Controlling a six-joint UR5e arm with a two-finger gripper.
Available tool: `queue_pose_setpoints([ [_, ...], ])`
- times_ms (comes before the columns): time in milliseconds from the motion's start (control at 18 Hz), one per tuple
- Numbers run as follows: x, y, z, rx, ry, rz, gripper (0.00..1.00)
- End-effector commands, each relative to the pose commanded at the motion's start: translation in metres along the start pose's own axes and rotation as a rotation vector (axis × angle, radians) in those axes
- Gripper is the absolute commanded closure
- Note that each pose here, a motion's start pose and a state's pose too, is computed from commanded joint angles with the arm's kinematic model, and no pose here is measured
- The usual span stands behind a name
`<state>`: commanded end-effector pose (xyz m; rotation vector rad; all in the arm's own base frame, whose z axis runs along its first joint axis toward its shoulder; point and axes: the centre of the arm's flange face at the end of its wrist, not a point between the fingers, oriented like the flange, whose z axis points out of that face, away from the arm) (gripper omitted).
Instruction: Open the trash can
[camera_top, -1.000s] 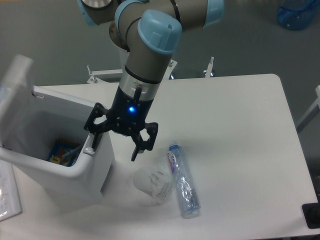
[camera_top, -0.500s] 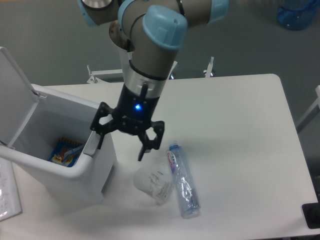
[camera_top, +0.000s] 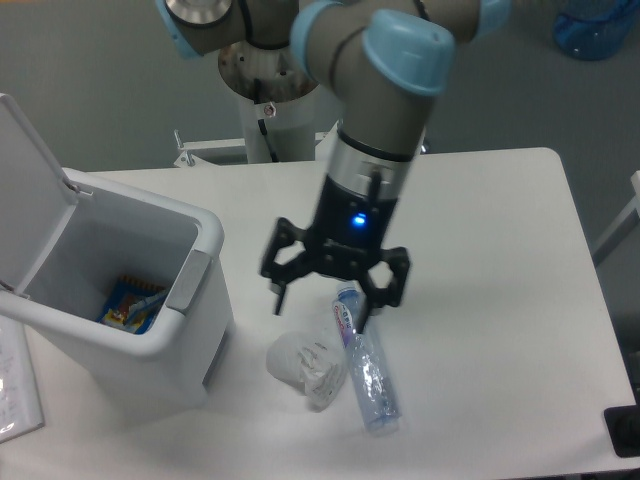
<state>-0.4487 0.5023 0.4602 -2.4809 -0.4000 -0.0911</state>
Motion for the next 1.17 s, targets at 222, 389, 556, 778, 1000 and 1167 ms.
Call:
queue_pose_setpoints([
  [222, -0.037, 0.024, 0.011, -0.135, -0.112, 0.215, 0.0],
  [389, -0.067, 0.041, 0.02, -0.192, -0.125, 0.311, 0.0],
  [556, -0.087, 0.046, 0.016, -0.198, -0.136, 0.335, 0.0],
  [778, -0.109, 0.048, 0.012, -0.369, -0.15, 0.463, 0.0],
  [1000, -0.116, 0.041, 0.011, -0.466, -0.114, 0.489, 0.0],
  [1167, -0.115, 0.044, 0.016, -0.471, -0.108, 0.488, 0.0],
])
